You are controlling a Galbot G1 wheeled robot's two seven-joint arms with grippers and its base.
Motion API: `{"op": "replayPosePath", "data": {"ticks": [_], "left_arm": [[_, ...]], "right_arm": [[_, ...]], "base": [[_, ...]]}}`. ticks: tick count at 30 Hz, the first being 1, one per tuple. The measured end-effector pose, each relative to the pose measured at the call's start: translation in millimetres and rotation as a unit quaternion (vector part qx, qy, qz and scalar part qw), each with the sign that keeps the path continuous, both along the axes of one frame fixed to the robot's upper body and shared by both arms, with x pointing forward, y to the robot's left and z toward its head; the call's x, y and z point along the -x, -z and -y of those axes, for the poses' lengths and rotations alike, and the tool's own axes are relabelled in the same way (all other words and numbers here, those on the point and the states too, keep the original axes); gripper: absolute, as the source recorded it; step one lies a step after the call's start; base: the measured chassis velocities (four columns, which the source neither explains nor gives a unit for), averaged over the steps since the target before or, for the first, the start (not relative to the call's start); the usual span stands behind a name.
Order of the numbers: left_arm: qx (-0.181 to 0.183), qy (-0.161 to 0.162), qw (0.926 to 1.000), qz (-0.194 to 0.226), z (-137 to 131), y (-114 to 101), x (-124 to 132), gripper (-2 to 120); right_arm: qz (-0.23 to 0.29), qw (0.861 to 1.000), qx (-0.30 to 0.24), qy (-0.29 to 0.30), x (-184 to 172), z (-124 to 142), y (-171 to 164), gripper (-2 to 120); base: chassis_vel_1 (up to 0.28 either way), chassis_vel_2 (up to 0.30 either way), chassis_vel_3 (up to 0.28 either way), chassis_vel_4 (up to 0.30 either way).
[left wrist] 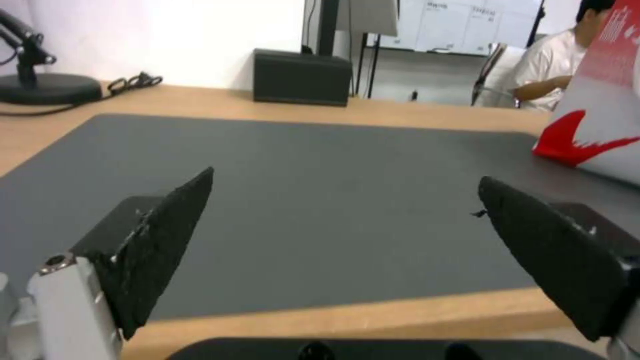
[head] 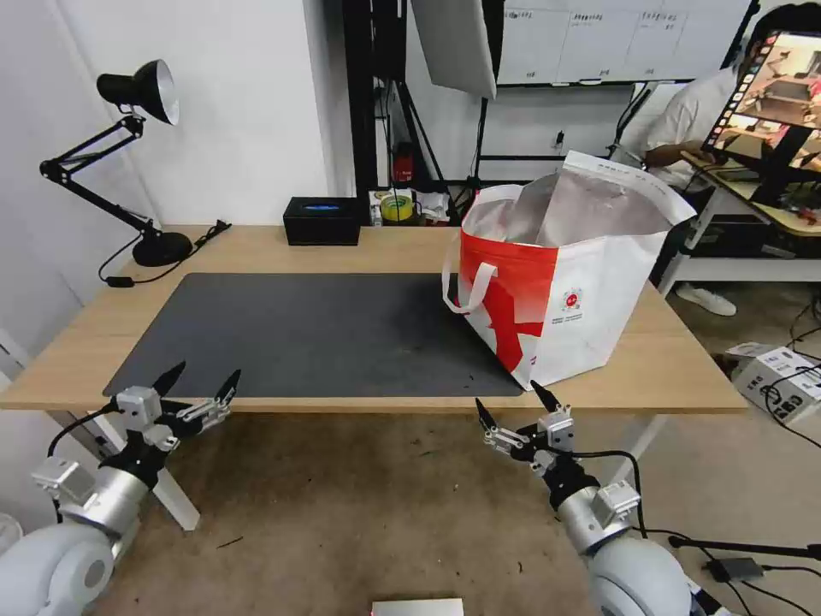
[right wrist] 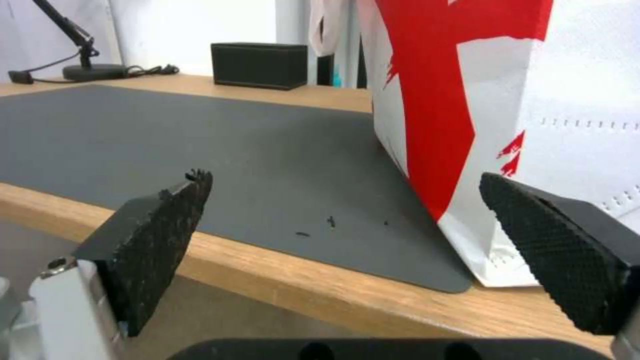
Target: Pick up the trash from the table and place it into the takeout bag.
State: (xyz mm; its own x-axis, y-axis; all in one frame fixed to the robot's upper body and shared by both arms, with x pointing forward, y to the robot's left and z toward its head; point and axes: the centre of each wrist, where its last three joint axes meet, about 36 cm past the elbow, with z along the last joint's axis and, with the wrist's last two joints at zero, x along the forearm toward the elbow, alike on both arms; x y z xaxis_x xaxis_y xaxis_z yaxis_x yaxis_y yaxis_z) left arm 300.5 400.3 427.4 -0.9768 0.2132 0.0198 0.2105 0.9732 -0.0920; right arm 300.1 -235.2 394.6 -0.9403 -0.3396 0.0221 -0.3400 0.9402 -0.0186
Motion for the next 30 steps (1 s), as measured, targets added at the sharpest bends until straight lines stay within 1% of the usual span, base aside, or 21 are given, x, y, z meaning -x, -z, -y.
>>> {"op": "replayPosePath", "data": {"ticks": [6, 10, 15, 27, 30], "left_arm": [[-0.005, -0.002, 1.0, -0.006, -1, 5, 3, 100], [-0.008, -0.012, 0.9998, -0.012, -5, 9, 4, 100], [-0.012, -0.022, 0.9994, -0.024, -13, 19, 13, 100], [-0.001, -0.019, 0.9995, -0.026, -9, 34, 17, 100], [-0.002, -0.019, 0.9995, -0.024, -10, 35, 17, 100]], "right_arm": [[0.0, 1.0, 0.0, 0.0, 0, 0, 0, 100], [0.0, 1.0, 0.0, 0.0, 0, 0, 0, 100], [0.0, 1.0, 0.0, 0.0, 0, 0, 0, 100], [0.0, 1.0, 0.0, 0.0, 0, 0, 0, 100], [0.0, 1.0, 0.0, 0.0, 0, 0, 0, 100]], "base": [[0.0, 0.0, 0.0, 0.0], [0.0, 0.0, 0.0, 0.0], [0.0, 0.0, 0.0, 0.0], [0.0, 0.0, 0.0, 0.0], [0.0, 0.0, 0.0, 0.0]]}}
